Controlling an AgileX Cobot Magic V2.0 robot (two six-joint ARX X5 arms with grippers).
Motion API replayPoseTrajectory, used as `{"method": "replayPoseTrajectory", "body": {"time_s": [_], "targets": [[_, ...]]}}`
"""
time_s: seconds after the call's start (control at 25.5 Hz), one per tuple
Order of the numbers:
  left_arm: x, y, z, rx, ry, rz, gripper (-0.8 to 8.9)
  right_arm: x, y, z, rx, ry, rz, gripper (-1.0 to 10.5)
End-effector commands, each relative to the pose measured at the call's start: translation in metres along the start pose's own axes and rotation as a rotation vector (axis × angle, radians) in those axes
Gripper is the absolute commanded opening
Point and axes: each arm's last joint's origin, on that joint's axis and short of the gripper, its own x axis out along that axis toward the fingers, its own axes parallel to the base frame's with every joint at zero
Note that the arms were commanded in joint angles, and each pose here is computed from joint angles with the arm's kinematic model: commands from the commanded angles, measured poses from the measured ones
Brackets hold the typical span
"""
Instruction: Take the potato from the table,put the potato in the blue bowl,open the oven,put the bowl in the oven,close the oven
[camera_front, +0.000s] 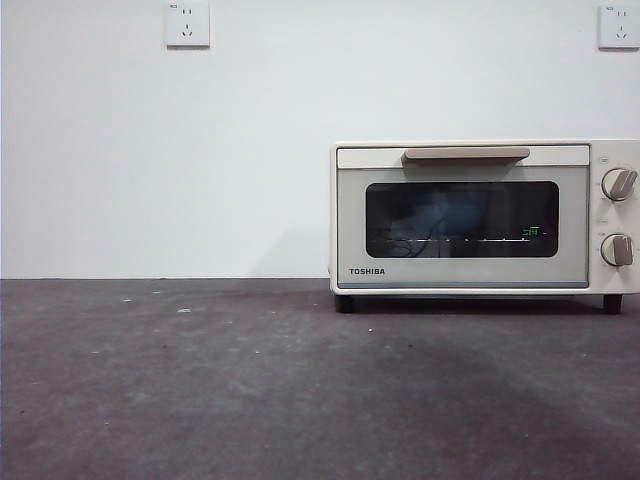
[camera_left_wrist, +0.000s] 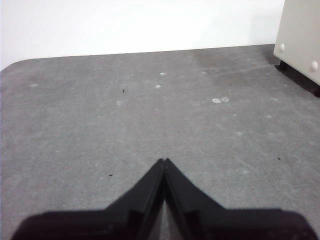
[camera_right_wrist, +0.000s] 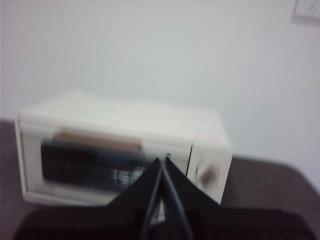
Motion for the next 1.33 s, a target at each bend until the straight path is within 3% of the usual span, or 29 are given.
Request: {"method": "replayPoseTrajectory", "body": {"time_s": [0.04,0.43,0.86,1.02,1.33], "targets": [[0.001,0.0,-0.003,-0.007,0.003,-0.004,-0.04,-0.007,0.003,-0.034,0.013,0.022,0.006,0.0],[0.001,0.0,-0.003,-0.007,0.003,-0.004,-0.04,-0.025,0.01,-0.089,0.087,-0.017,-0.016,0.0],[0.001,0.0,-0.003,-0.007,0.003,-0.004,-0.04,-0.031,0.012,-0.114,0.13,0.245,-0.1,0.0],[0.001,0.0,-0.003,-0.007,0.003,-0.004,-0.04,-0.032,0.011,-0.115,0.163,0.259,-0.146,0.0],[0.001,0.0,-0.003,-0.007,0.003,-0.004,-0.04,-0.032,0.011,-0.114,0.182,0.251,-0.147,0.0]]}}
